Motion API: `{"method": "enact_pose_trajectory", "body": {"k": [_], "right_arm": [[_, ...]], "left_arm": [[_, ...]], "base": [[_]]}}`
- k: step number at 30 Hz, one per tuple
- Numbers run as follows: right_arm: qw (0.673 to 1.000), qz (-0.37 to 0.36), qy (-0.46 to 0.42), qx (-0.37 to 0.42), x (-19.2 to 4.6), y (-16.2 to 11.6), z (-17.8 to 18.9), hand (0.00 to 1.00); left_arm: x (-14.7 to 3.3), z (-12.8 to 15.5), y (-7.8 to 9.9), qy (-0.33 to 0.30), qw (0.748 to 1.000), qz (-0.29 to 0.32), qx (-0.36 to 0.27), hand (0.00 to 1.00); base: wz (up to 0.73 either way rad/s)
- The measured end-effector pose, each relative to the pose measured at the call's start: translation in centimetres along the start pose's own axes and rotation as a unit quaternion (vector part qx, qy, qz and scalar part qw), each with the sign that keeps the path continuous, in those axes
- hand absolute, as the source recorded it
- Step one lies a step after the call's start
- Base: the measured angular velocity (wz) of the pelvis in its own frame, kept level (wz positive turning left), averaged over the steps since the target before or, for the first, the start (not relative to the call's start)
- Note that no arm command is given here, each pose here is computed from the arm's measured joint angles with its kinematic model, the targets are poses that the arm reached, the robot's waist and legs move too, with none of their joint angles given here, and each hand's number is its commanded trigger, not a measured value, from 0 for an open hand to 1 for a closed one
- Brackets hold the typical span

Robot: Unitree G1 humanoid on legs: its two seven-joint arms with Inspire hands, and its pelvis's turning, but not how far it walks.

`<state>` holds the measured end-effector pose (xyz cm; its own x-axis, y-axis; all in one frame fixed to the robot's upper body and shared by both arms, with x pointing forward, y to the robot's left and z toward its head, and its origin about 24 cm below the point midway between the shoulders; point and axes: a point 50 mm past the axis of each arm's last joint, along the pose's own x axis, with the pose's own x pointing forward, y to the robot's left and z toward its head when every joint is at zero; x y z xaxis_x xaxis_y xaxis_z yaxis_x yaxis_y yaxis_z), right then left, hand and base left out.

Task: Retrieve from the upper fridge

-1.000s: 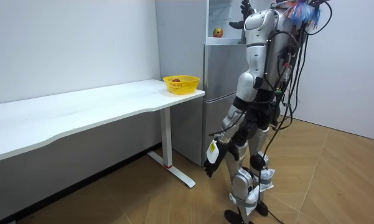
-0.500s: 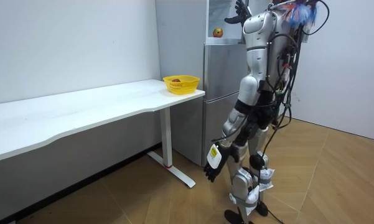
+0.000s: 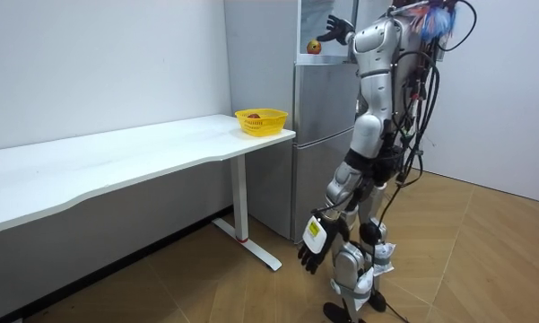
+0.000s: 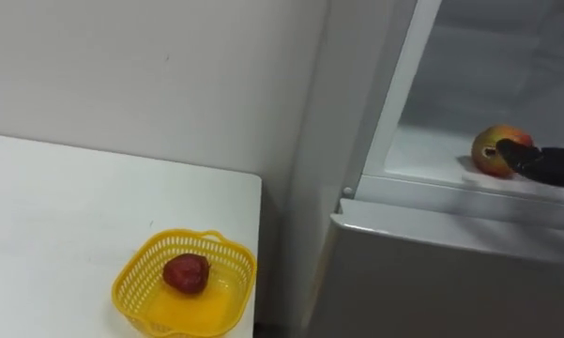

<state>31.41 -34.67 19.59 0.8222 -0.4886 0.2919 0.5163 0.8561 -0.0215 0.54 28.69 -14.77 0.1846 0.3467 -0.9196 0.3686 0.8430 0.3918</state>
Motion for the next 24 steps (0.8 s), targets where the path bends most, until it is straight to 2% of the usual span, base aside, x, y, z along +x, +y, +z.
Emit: {"method": "enact_pose_trajectory", "body": {"k": [8, 17, 24], "right_arm": [[0.998, 0.006, 0.063, 0.01, 1.1, -0.5, -2.0, 0.0], [0.997, 0.033, 0.07, -0.004, 1.1, -0.3, -2.3, 0.0], [0.993, 0.009, 0.117, -0.013, 0.9, -1.6, -4.4, 0.0]], "left_arm": [[0.0, -0.4, 0.2, 0.011, 1.0, -0.003, -0.01, 0.0], [-0.1, -0.9, 0.1, 0.02, 0.999, -0.002, -0.025, 0.0], [-0.2, -1.5, -0.1, 0.027, 0.999, -0.004, -0.025, 0.0]], "base": [[0.1], [0.0], [0.0]]}}
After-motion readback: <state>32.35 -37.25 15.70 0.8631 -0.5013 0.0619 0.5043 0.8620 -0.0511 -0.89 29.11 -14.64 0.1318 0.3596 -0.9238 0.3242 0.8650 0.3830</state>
